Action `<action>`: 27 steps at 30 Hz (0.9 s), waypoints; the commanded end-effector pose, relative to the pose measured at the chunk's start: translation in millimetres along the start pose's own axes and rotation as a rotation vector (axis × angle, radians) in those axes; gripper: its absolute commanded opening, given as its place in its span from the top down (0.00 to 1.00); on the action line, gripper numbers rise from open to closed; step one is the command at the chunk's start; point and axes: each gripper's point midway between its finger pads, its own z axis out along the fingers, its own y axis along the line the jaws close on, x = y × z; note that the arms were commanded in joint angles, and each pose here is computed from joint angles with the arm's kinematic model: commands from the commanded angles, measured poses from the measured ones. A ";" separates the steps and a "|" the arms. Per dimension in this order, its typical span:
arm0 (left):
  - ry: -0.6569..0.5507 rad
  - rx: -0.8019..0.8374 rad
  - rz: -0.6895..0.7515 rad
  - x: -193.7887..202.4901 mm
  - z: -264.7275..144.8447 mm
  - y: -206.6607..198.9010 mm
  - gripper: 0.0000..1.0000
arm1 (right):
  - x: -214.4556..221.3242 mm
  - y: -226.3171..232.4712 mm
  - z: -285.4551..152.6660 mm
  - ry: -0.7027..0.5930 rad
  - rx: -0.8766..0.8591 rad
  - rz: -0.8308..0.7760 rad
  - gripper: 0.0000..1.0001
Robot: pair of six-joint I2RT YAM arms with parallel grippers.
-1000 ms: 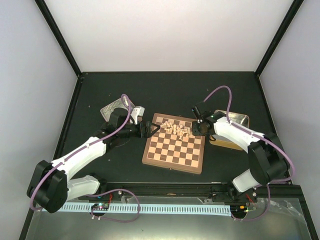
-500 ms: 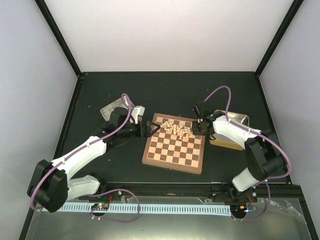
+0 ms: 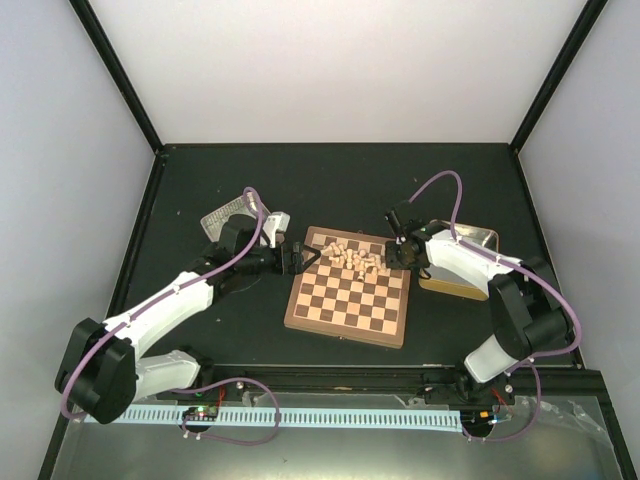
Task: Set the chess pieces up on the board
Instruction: Place the chess piece on the chessboard, then pick up the chess piece from the chessboard.
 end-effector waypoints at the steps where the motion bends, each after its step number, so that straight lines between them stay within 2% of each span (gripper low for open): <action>1: -0.024 0.013 0.023 -13.4 -0.5 -9.4 0.01 | -5.2 -8.2 -8.6 -0.005 0.041 0.022 0.72; 6: -0.030 0.012 0.027 -15.3 -1.3 -10.6 0.01 | -24.9 -4.0 -38.5 -0.077 0.012 0.042 0.59; 11: -0.047 -0.006 0.026 -17.8 -3.3 -8.3 0.01 | -29.2 11.1 -51.0 -0.088 -0.061 0.005 0.56; 18: -0.055 -0.012 0.011 -18.7 -3.5 -7.2 0.01 | -15.4 32.2 -41.8 -0.044 -0.101 -0.060 0.55; 23: -0.049 -0.010 0.005 -18.0 -0.9 -6.0 0.01 | -1.5 38.3 -29.3 0.005 -0.116 -0.082 0.64; 27: -0.044 -0.017 -0.001 -16.9 0.5 -3.5 0.01 | 5.8 39.9 -20.9 0.040 -0.112 -0.101 0.65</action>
